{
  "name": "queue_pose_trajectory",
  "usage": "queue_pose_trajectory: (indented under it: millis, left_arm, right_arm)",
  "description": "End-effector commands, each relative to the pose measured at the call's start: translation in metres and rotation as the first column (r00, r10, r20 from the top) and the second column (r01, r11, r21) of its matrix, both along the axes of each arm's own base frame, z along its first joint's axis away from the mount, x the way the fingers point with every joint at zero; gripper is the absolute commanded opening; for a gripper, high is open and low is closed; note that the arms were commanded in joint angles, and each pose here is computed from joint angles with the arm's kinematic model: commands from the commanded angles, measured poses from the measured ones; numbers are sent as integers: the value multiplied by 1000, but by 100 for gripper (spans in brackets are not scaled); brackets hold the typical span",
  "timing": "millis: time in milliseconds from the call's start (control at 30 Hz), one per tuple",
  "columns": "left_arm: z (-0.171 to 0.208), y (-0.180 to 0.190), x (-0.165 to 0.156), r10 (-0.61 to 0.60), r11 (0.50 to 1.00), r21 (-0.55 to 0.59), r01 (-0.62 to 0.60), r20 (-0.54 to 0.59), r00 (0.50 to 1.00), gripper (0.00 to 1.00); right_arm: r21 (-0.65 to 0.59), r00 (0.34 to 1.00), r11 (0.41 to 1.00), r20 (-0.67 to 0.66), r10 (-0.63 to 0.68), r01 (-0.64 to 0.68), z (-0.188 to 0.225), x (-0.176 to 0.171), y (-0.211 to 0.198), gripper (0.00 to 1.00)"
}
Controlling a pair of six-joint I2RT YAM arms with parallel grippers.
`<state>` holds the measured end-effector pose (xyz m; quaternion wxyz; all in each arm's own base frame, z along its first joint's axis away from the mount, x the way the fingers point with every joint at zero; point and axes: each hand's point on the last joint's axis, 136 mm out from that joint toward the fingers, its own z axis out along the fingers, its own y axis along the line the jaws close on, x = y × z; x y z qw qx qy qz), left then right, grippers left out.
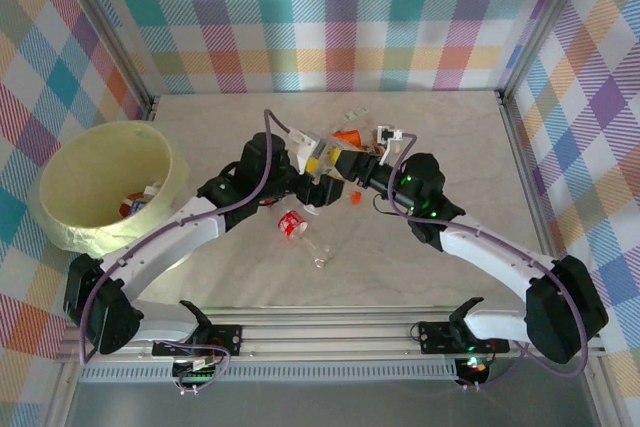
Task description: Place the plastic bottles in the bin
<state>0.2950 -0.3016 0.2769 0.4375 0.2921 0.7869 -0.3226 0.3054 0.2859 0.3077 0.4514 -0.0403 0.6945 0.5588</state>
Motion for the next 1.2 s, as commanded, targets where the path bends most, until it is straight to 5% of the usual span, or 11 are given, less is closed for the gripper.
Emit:
queue_pose_trajectory:
  millis: [0,200,367,600,900,1167]
  left_arm:
    - [29,0,2,-13,999,-39,18,110,994,79]
    - [21,-5,0,-46,999,-22,48,82,996,70]
    - [22,-1,3,-16,1000,-18,18,89,996,54]
    - [24,34,24,211,977,9,-215,153,966,44]
    - [44,104,35,514,844,41,-535,225,828,44]
    - [82,154,19,633,744,44,-666,273,725,44]
  right_arm:
    - [62,996,997,78,35,-39,38,-5,3,41]
    - [87,991,989,70,112,-118,49,-11,14,44]
    - [44,977,976,45,209,-211,47,-16,29,51]
    - [34,975,975,47,217,-219,47,-16,31,68]
    - [-52,998,998,59,30,-27,39,-2,4,99]
    - [-118,972,965,4,-234,233,6,21,-34,100]
